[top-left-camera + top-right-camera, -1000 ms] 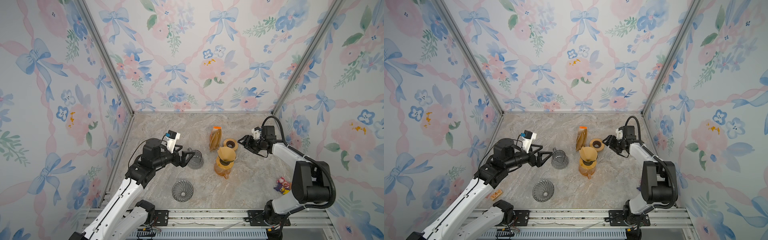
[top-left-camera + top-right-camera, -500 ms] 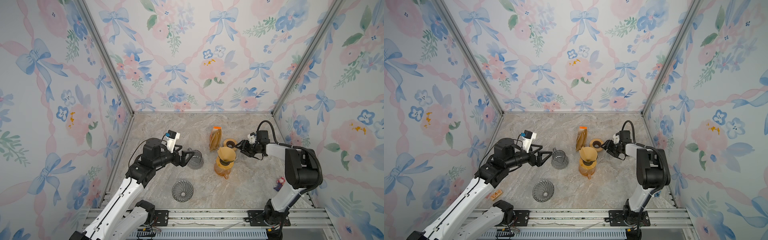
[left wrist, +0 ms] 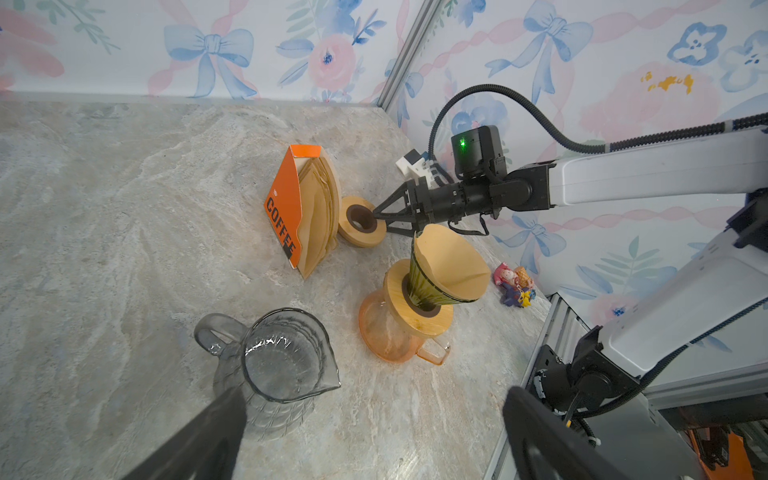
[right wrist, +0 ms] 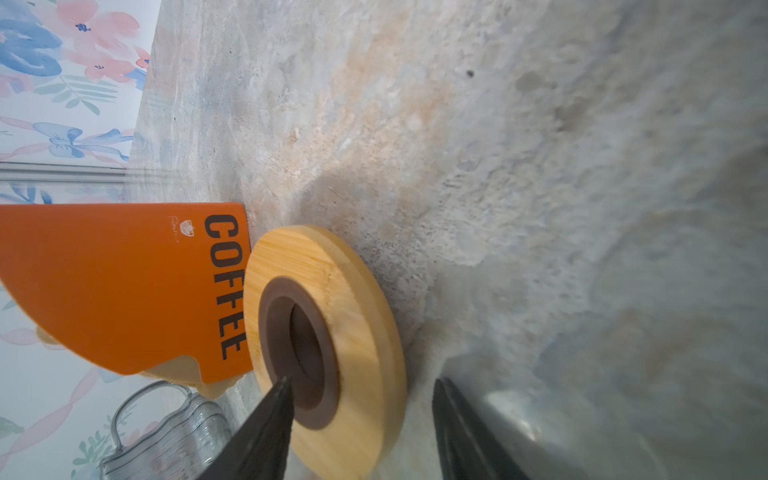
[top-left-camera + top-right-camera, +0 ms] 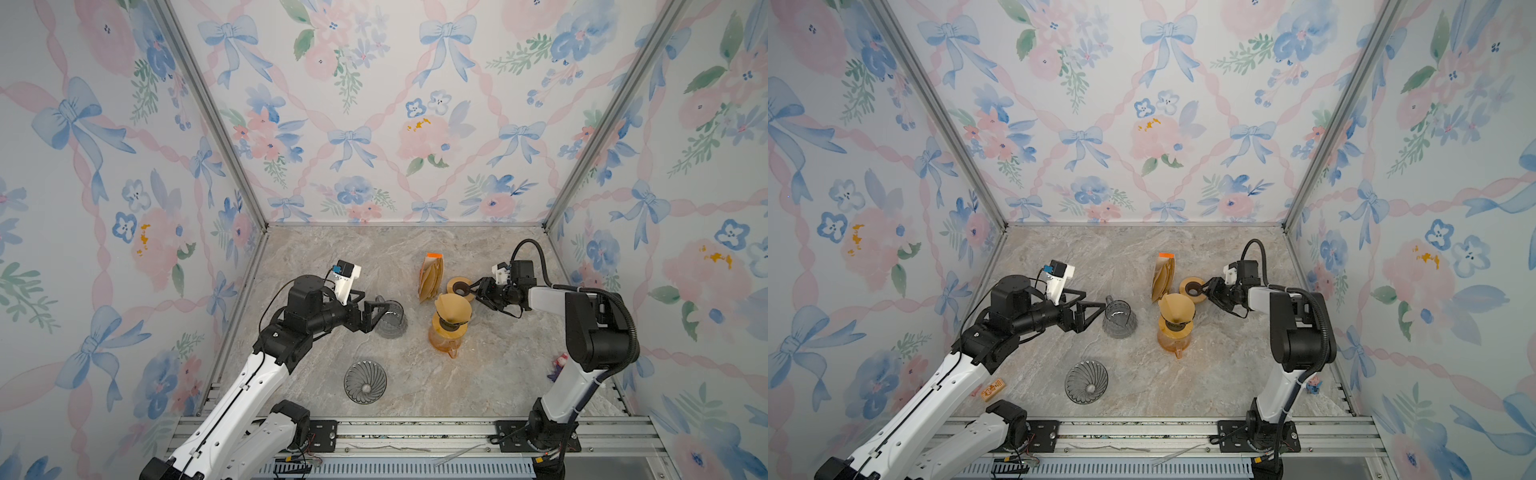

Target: Place the coffee filter in the dripper

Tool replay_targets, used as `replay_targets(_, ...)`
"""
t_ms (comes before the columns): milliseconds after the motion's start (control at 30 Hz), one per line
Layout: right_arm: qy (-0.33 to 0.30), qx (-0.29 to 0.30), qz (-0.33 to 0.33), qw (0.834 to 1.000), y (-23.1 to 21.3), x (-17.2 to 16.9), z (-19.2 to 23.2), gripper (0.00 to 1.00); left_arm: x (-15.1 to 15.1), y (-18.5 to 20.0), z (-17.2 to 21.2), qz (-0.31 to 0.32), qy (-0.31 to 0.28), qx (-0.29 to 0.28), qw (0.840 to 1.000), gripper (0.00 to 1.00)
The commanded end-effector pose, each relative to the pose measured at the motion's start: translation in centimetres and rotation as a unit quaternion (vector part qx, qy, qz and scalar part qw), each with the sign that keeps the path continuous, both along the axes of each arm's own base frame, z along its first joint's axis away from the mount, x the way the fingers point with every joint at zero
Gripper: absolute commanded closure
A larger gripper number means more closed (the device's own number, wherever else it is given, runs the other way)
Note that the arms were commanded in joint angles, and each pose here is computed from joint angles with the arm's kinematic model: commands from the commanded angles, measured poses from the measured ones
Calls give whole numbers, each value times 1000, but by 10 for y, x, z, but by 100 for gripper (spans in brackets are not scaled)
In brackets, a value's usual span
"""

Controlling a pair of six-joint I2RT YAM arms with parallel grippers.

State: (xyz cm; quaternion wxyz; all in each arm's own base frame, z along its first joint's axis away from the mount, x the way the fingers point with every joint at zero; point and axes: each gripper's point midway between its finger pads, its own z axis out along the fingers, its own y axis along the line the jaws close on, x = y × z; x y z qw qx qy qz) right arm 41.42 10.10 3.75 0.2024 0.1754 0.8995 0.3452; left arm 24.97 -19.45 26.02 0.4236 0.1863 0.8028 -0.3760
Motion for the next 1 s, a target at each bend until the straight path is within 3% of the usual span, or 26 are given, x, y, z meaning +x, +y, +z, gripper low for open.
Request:
replay_targets(0, 20, 2, -1, 1000, 5, -1, -12, 46, -2, -4, -3, -16, 3, -6, 1000, 2)
replay_targets(967, -7, 1, 2, 1000, 7, 16, 9, 73, -2, -6, -5, -22, 10, -11, 1000, 2)
